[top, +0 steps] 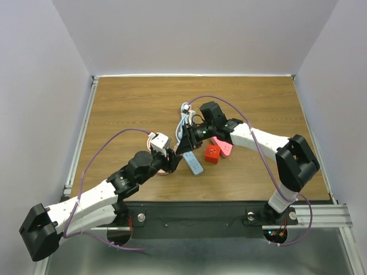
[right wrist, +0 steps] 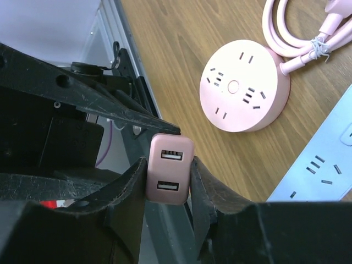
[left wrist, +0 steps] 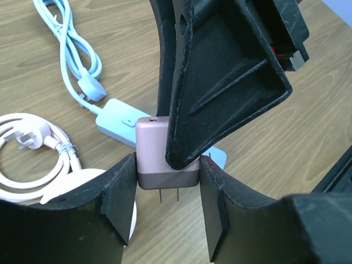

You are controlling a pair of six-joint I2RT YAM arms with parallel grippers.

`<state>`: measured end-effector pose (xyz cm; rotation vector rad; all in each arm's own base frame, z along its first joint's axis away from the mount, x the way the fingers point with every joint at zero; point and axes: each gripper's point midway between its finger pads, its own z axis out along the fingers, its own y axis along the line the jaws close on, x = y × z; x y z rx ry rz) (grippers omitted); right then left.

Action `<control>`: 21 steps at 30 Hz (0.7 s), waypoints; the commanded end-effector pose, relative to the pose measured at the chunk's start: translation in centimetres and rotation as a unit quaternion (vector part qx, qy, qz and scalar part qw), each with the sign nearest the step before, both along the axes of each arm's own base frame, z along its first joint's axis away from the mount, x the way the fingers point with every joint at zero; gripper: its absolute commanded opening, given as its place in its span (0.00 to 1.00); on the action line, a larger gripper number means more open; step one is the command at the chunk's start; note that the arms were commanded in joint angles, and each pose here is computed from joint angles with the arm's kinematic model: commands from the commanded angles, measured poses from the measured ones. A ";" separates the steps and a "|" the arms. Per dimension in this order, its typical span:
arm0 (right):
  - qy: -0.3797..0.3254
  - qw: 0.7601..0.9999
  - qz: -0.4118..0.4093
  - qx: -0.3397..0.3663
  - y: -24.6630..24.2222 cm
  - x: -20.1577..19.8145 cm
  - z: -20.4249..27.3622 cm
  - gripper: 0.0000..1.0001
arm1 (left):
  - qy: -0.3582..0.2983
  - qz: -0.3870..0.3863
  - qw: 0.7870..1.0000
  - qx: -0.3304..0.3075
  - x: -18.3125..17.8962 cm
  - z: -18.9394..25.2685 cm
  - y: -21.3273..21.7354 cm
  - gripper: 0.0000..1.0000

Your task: Insert the plug

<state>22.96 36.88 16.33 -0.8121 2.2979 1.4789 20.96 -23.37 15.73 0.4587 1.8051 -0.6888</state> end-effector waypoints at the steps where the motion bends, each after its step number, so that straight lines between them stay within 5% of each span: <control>1: -0.090 0.995 -0.041 -0.021 -0.2 2.8 0.6 0.00 | -0.017 0.018 0.999 -0.048 0.1 2.3 0.2 0.62; 4: -0.122 0.986 -0.102 -0.047 -1.1 5.4 0.8 0.01 | 0.000 0.044 0.998 -0.050 0.2 1.7 1.1 0.76; 10: -0.145 0.968 -0.191 -0.076 -4.4 10.5 0.8 0.00 | 0.065 0.147 0.984 -0.071 0.4 -0.2 4.3 0.79; 16: -0.164 0.959 -0.216 -0.080 -5.4 11.6 1.8 0.01 | 0.169 0.330 0.925 -0.088 0.6 -3.3 8.9 0.79; 21: -0.169 0.955 -0.229 -0.080 -6.4 11.7 2.3 0.00 | 0.206 0.375 0.898 -0.099 -0.3 -6.2 10.3 0.81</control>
